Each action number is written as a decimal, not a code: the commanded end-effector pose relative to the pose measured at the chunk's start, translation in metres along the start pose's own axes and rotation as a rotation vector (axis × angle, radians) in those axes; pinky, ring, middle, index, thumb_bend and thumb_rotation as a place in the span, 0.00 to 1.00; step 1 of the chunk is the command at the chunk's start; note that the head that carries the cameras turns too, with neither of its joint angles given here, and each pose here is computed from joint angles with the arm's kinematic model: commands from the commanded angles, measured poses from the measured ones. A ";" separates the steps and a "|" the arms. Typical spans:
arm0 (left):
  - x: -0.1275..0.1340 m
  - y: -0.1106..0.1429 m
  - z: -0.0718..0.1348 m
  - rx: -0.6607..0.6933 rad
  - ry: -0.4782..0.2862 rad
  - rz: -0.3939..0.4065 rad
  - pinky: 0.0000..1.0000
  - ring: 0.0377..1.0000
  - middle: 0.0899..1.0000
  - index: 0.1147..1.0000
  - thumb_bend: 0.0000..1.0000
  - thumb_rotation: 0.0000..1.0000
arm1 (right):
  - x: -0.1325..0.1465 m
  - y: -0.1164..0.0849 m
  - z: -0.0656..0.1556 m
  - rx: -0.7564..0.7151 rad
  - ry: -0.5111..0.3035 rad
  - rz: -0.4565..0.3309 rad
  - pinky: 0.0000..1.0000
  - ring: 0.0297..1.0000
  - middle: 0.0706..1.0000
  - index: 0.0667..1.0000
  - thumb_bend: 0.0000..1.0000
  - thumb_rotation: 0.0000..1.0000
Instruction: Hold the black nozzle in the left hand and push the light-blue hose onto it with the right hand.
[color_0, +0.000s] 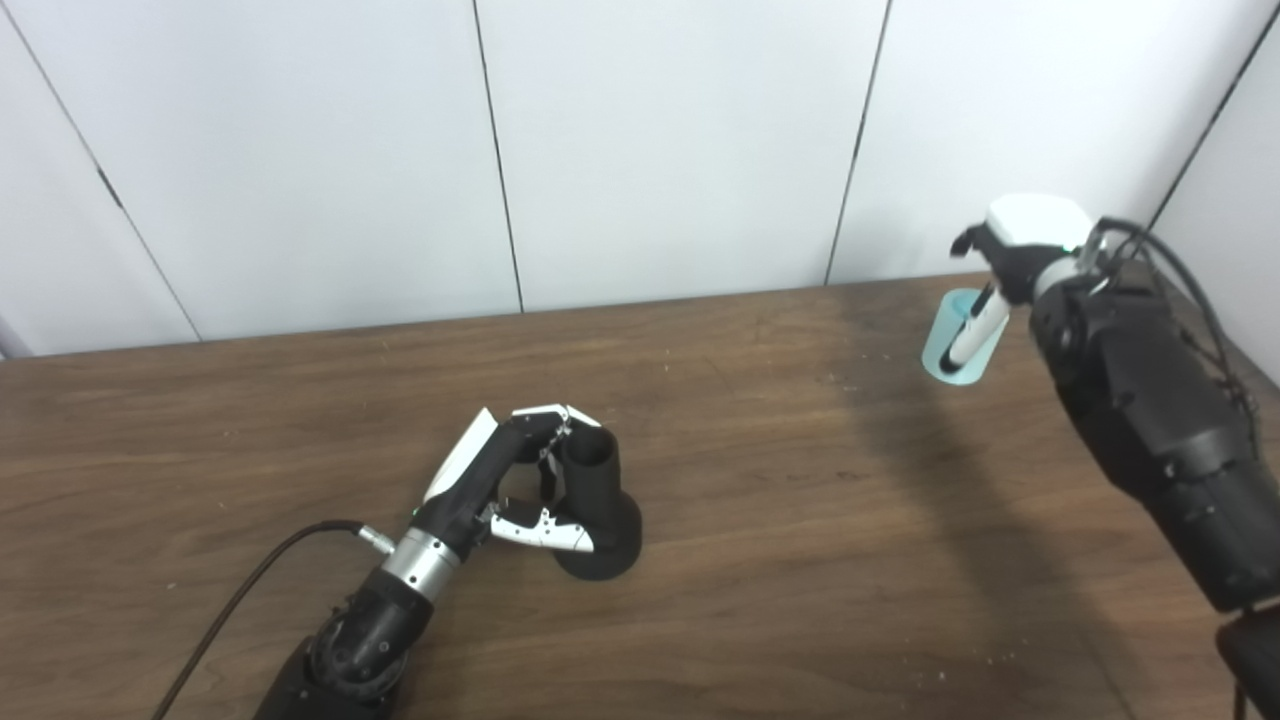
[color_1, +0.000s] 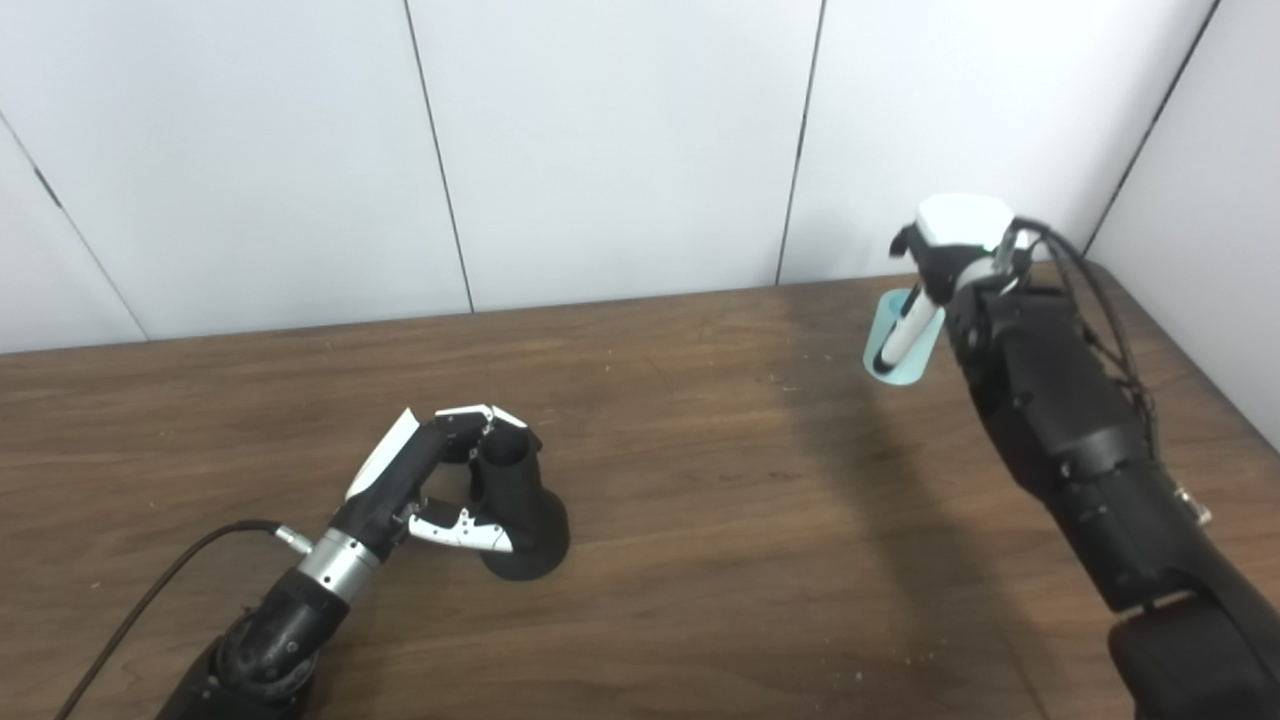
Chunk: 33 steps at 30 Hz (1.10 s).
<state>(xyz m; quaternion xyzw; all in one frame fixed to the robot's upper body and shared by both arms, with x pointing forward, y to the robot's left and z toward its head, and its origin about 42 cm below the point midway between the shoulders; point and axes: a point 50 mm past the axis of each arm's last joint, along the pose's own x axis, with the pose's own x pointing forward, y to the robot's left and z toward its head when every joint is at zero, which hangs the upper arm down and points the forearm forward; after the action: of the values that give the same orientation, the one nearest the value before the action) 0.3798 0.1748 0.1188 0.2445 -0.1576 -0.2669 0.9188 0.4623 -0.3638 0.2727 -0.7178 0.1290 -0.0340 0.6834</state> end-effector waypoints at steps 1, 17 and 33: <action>-0.060 -0.043 -0.049 -0.030 0.228 -0.109 0.17 0.22 0.26 0.41 0.52 0.08 | 0.003 -0.038 -0.008 -0.026 -0.003 -0.125 0.72 0.82 0.85 0.77 1.00 0.20; -0.060 -0.043 -0.048 -0.027 0.228 -0.112 0.17 0.22 0.26 0.41 0.52 0.08 | 0.013 -0.032 -0.011 -0.032 0.005 -0.087 0.65 0.76 0.81 0.78 1.00 0.19; -0.061 -0.043 -0.048 -0.025 0.223 -0.115 0.17 0.22 0.26 0.41 0.52 0.08 | 0.011 -0.033 -0.012 -0.046 -0.071 -0.196 0.32 0.41 0.51 0.58 0.81 0.14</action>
<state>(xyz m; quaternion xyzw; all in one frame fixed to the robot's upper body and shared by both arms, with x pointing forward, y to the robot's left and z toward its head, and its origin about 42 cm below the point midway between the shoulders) 0.3798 0.1751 0.1191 0.2450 -0.1576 -0.2672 0.9186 0.4682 -0.3688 0.2642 -0.7351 0.0822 -0.0271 0.6724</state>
